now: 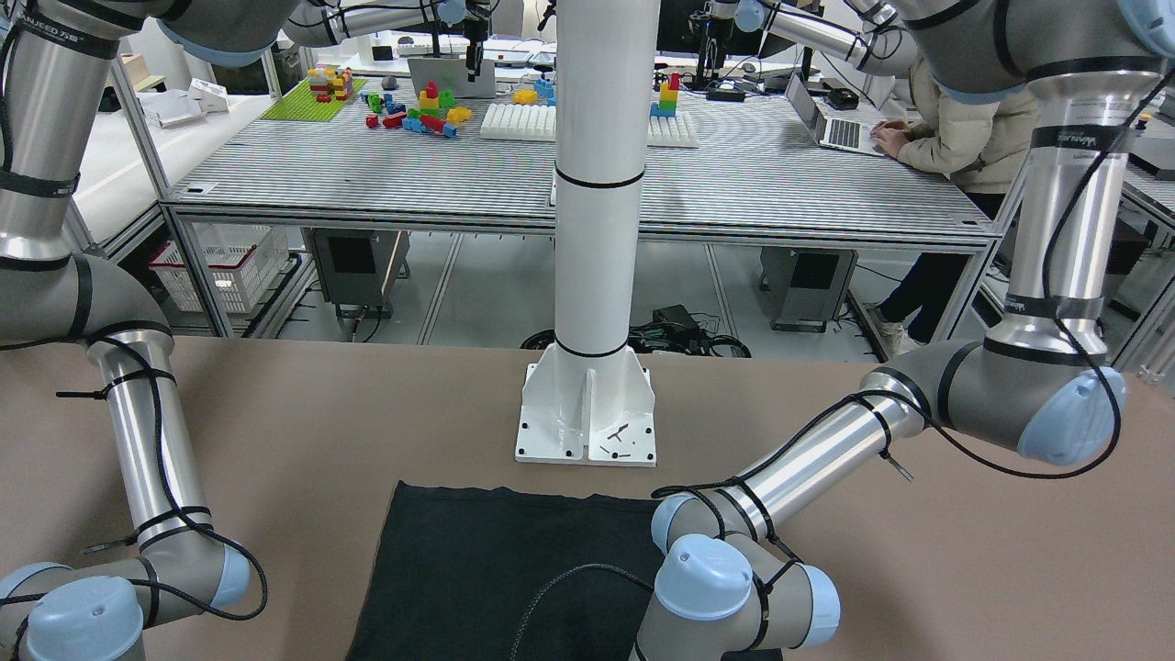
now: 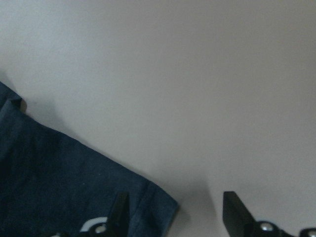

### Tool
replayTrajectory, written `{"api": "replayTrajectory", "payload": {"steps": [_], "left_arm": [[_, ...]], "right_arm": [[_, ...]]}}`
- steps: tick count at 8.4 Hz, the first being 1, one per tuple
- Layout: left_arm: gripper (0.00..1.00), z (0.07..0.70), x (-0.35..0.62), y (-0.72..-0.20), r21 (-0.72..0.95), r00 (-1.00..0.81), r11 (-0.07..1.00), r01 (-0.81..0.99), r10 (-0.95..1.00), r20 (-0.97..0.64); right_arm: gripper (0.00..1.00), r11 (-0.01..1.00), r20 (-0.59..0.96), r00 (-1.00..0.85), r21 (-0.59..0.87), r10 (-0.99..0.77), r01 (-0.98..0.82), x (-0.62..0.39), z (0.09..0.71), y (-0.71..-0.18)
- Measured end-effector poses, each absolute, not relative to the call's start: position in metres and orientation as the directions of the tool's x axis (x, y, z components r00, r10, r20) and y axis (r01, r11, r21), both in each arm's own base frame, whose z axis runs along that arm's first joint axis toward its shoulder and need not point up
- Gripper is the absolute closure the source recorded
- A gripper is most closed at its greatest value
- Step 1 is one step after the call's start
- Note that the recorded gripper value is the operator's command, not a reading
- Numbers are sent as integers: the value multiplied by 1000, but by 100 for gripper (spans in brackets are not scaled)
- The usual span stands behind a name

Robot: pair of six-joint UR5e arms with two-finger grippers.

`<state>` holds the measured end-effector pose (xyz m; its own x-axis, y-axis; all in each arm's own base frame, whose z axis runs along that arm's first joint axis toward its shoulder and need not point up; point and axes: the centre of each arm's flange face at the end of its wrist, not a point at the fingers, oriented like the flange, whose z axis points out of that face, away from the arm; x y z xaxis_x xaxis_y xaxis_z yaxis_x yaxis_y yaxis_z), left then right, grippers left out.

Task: Fold clothes
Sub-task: 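Grasp the sleeve nearest the right gripper with the right gripper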

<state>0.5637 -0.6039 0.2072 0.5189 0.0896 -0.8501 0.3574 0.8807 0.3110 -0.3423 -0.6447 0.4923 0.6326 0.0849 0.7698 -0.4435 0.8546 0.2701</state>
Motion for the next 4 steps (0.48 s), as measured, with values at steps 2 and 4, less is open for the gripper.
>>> {"api": "replayTrajectory", "payload": {"steps": [2,4], "left_arm": [[29,208,564,-603,311,518,881,357,91,-851],[29,209,564,-603,312,519,881,356,91,-850]], "right_arm": [[43,848,768,634,272,94,-456,-350,493,-642],[89,841,770,631,275,99,-467,-359,492,-637]]}}
